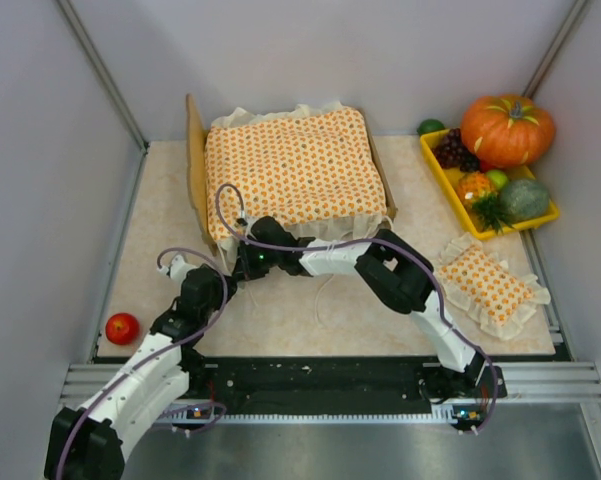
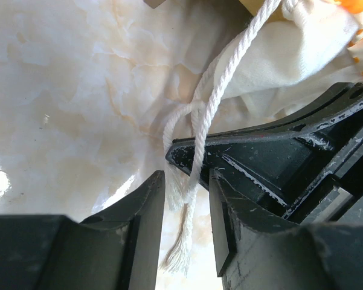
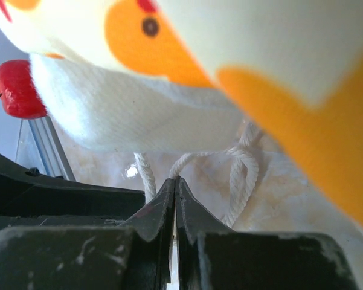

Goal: Set up the pet bed

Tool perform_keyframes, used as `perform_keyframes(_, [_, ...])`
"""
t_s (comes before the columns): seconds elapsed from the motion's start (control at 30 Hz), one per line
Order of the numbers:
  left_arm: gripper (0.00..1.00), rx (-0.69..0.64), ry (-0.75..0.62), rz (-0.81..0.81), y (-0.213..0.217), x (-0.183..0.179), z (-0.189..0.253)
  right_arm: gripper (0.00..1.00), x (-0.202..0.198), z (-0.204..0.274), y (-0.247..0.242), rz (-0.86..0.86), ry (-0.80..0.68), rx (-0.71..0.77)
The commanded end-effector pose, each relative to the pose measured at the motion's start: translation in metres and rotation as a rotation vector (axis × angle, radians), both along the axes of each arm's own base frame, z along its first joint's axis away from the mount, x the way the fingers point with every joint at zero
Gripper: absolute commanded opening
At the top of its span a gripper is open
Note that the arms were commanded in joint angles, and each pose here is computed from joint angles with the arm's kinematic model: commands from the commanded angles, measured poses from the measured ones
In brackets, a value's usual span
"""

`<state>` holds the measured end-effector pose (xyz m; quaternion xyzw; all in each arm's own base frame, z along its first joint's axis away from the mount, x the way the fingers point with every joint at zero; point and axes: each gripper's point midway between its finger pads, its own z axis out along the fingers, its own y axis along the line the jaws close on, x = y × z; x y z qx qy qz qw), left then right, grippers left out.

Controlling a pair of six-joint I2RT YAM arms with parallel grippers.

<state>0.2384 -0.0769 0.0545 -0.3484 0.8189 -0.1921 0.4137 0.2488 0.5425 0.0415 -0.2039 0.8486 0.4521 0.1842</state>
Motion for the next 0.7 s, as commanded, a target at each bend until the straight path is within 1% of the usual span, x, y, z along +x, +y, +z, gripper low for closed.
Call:
perform_keyframes(0.0, [0.36,-0.045,-0.004,-0.017,-0.006,-0.006,-0.011,0.0,-0.019,-0.033,-0.022,-0.029,0.229,-0.077])
perform_keyframes(0.13, [0.34,-0.046,0.007,-0.011,-0.005,-0.01,-0.013,0.0,-0.02,-0.033,-0.021,-0.028,0.238,-0.073])
perform_keyframes(0.23, [0.37,-0.041,0.02,0.0,-0.002,-0.013,-0.016,0.0,-0.019,-0.034,-0.02,-0.029,0.244,-0.075])
perform_keyframes(0.3, [0.36,-0.042,0.024,0.012,0.001,-0.015,-0.017,0.0,-0.02,-0.035,-0.02,-0.027,0.25,-0.074])
perform_keyframes(0.43, [0.31,-0.045,0.05,0.032,0.004,-0.022,-0.021,0.0,-0.019,-0.034,-0.02,-0.029,0.253,-0.074])
perform_keyframes(0.5, [0.3,-0.044,0.07,0.046,0.007,-0.028,-0.025,0.0,-0.019,-0.034,-0.02,-0.03,0.252,-0.075])
perform_keyframes(0.53, [0.31,-0.045,0.077,0.058,0.009,-0.029,-0.027,0.0,-0.019,-0.034,-0.02,-0.031,0.253,-0.075])
perform_keyframes(0.63, [0.39,-0.052,0.084,0.069,0.011,-0.033,-0.031,0.0,-0.019,-0.035,-0.02,-0.032,0.253,-0.077])
perform_keyframes(0.67, [0.41,-0.056,0.078,0.069,0.01,-0.033,-0.031,0.0,-0.019,-0.035,-0.02,-0.028,0.253,-0.078])
